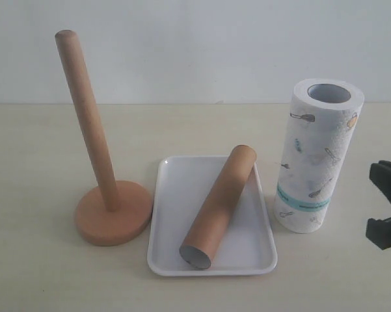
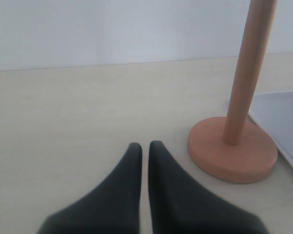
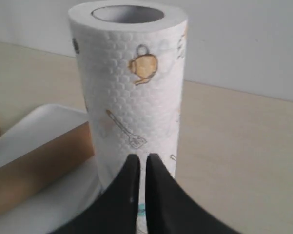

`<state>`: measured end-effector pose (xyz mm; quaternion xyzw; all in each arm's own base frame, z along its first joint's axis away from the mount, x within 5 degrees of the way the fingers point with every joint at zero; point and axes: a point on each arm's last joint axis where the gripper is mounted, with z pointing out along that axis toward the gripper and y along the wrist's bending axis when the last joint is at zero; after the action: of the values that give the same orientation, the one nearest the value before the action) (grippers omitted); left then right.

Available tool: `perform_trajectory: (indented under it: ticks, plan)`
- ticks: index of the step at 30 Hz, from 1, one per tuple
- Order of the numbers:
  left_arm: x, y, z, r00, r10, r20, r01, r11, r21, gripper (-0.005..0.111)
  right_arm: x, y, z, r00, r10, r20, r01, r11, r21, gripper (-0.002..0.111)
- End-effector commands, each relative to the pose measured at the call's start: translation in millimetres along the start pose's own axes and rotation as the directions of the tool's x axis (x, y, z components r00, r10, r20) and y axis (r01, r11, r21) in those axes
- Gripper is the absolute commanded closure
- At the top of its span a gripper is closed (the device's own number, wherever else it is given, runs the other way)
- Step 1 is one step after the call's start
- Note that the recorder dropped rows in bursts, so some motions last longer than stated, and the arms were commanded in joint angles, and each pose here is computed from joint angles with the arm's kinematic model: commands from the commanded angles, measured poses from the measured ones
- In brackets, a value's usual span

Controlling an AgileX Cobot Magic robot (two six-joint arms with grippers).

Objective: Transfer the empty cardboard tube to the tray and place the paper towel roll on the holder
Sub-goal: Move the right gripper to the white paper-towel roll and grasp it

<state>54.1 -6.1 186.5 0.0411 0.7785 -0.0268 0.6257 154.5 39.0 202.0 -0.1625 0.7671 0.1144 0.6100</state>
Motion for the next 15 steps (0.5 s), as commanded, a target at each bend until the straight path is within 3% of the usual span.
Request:
perform_trajectory:
  ticks: [1,7,9,12,15]
  plan:
    - [0.6,-0.1,0.1,1.000,-0.003,0.003,0.003,1.000,0.000,0.103,0.2,4.0,7.1,1.000,0.003,0.018,-0.002,0.998,-0.068,0.104]
    - [0.6,-0.1,0.1,1.000,-0.003,0.003,0.003,1.000,0.000,0.103,2.2,4.1,9.6,1.000,0.012,0.010,-0.011,0.997,-0.077,0.103]
    - [0.6,-0.1,0.1,1.000,-0.003,0.003,0.003,1.000,0.000,0.103,2.6,4.0,9.6,1.000,0.016,0.006,-0.016,0.997,-0.075,0.093]
    - [0.6,-0.1,0.1,1.000,-0.003,0.003,0.003,1.000,0.000,0.103,4.0,2.6,9.7,0.999,0.049,-0.011,-0.050,0.997,-0.059,0.056]
    - [0.6,-0.1,0.1,1.000,-0.003,0.003,0.003,1.000,0.000,0.103,3.7,0.2,9.8,0.996,0.088,-0.008,-0.089,0.996,-0.033,0.003]
